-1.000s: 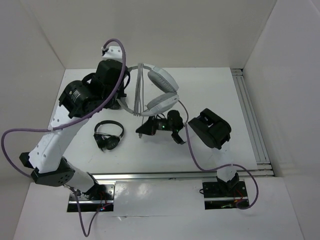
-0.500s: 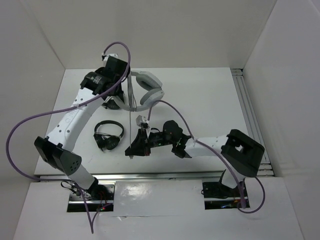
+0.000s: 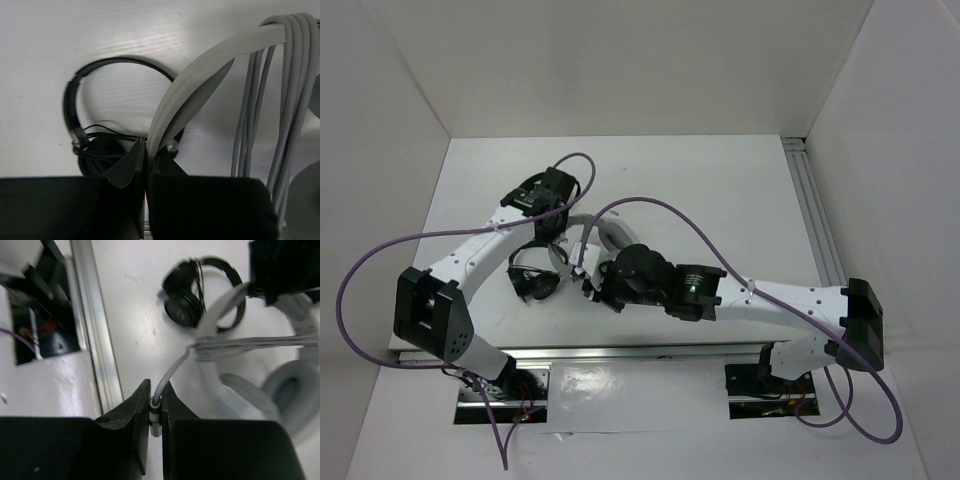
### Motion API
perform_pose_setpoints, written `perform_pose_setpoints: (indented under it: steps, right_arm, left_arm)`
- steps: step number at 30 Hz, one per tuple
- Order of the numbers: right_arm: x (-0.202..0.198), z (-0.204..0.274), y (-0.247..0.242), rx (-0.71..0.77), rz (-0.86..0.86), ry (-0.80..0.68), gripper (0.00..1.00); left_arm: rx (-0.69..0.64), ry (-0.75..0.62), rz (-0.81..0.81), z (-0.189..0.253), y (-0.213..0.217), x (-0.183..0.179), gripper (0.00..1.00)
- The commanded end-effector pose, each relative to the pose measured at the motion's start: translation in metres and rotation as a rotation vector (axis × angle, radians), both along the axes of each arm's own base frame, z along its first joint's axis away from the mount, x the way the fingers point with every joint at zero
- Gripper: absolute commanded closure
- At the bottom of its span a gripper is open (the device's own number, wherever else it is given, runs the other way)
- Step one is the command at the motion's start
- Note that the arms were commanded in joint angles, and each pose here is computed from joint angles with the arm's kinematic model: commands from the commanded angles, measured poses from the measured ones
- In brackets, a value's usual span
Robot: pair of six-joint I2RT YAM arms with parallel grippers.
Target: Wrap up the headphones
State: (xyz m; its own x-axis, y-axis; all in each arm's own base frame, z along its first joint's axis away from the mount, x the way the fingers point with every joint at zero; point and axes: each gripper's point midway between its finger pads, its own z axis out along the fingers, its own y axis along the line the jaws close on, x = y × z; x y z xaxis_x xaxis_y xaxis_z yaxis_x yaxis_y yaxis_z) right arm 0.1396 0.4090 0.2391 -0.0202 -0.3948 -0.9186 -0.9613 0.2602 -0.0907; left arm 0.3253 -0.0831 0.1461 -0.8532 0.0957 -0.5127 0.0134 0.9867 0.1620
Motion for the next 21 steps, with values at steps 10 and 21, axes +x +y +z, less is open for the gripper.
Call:
perform_pose_setpoints:
  steps: [10,21]
  right_arm:
    - [0.015,-0.018,-0.063,-0.433,-0.194,-0.274,1.00]
    - [0.024,0.018,-0.097,-0.362,-0.313,-0.427,1.00]
  left_arm:
    - [-0.057,0.016,-0.525,-0.004,-0.088,-0.057,1.00]
    - [-0.165,0.007,-0.730,0.023,-0.105,-0.107,1.00]
